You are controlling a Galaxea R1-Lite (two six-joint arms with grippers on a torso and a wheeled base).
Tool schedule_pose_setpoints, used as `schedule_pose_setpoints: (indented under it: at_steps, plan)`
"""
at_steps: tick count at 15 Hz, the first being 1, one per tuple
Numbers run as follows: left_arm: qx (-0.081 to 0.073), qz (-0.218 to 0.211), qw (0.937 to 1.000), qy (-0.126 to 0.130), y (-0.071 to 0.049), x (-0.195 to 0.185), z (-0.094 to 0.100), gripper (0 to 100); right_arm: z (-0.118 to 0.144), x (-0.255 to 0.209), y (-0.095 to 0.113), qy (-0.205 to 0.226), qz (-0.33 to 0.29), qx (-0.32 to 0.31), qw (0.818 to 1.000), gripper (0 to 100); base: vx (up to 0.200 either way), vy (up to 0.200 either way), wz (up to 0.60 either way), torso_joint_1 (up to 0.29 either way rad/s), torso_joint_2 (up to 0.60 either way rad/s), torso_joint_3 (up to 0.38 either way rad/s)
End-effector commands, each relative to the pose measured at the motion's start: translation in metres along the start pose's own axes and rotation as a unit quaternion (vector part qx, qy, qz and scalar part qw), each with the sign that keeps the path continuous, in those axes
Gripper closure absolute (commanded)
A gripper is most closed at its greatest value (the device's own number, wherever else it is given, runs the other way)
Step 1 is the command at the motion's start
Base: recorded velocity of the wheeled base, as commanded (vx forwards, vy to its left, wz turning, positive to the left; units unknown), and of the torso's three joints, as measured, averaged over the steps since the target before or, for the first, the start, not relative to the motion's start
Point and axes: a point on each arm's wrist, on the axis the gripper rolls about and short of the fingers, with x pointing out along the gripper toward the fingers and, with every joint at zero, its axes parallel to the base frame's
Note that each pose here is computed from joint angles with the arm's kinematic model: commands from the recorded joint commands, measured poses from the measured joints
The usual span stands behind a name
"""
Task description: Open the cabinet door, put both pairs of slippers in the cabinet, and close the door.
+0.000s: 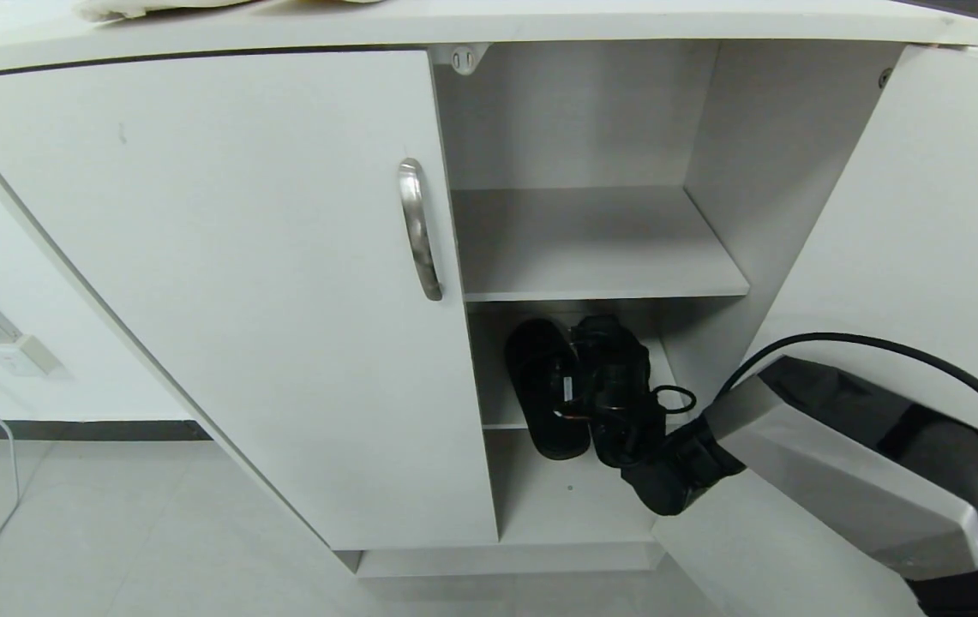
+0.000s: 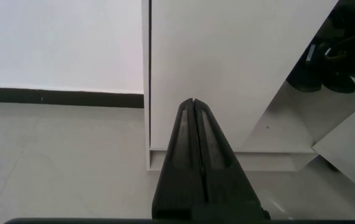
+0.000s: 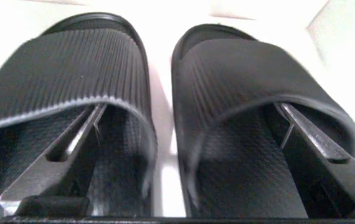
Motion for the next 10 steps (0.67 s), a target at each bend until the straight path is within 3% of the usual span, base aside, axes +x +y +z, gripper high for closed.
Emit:
schedule_pose_setpoints:
  at_steps: [1,7,10]
  plan:
    - [0.0,0.0,1.0,0.001,0.0,0.0,0.0,100,0.026,-0.033,-0.008,-0.019,0.013,0.012,1.0,0,0.0,0.0,0.0,0.0,0.0,0.0]
    - [0.001,-0.001,1.0,0.001,0.0,0.0,0.0,100,0.03,-0.105,-0.017,-0.02,0.06,0.01,0.998,0,0.0,0.0,0.0,0.0,0.0,0.0]
    - [0.001,-0.001,1.0,0.001,0.0,0.0,0.0,100,0.014,-0.147,-0.016,-0.011,0.099,0.0,0.995,0,0.0,0.0,0.0,0.0,0.0,0.0]
